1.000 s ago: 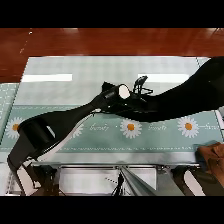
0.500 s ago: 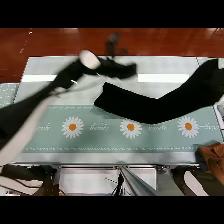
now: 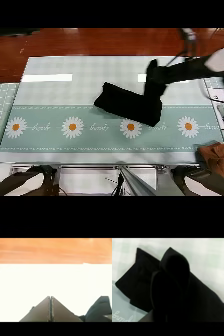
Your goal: Fold the shirts.
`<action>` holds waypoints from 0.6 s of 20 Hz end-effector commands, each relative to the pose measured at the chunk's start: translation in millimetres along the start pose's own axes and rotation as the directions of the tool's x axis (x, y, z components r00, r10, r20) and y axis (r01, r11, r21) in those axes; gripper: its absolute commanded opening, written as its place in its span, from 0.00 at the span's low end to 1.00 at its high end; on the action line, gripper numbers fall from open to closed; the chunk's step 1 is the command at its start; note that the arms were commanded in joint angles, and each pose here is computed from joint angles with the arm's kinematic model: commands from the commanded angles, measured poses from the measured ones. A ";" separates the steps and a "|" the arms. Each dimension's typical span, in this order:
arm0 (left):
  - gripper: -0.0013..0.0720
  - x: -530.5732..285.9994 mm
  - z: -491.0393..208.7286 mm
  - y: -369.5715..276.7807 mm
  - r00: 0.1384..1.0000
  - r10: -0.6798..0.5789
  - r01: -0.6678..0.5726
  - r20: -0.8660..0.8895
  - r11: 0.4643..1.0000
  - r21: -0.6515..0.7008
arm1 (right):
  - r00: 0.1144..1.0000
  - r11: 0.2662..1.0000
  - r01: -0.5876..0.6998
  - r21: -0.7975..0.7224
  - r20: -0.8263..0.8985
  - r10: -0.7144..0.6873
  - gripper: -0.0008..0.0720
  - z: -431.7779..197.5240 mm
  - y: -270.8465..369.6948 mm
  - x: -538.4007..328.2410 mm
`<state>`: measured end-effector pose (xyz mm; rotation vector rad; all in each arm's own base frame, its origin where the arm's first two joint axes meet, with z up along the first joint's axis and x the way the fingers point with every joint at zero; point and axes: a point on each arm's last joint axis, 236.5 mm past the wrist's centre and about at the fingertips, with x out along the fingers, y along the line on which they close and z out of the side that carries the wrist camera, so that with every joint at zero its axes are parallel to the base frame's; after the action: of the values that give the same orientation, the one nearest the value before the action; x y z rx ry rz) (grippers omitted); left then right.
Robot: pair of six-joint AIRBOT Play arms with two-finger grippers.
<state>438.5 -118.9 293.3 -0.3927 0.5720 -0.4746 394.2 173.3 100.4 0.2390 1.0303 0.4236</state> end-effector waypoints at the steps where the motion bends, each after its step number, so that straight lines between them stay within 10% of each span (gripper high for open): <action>1: 0.05 -61.1 -13.1 9.5 0.997 0.064 -0.062 -0.049 0.997 0.044 | 0.998 0.998 -0.065 -0.011 -0.026 0.064 0.05 -11.9 48.9 69.8; 6: 0.05 -89.1 -43.9 -23.9 0.990 0.030 -0.014 -0.140 0.993 0.117 | 0.985 0.977 -0.168 0.128 0.052 0.163 0.06 -12.0 99.8 133.6; 9: 0.05 -89.1 -48.4 -38.6 0.989 0.003 0.018 -0.149 0.990 0.141 | 0.965 0.941 -0.258 0.217 0.107 0.240 0.56 -7.6 127.0 147.8; 12: 0.05 -81.8 -52.0 -35.3 0.986 0.000 0.023 -0.168 0.991 0.132 | 0.971 0.956 -0.240 0.171 0.052 0.235 0.63 -13.1 115.5 138.4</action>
<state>339.8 -112.6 309.4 -0.2387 0.6742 -0.5430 419.2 336.2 31.0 0.5182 1.0049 0.5251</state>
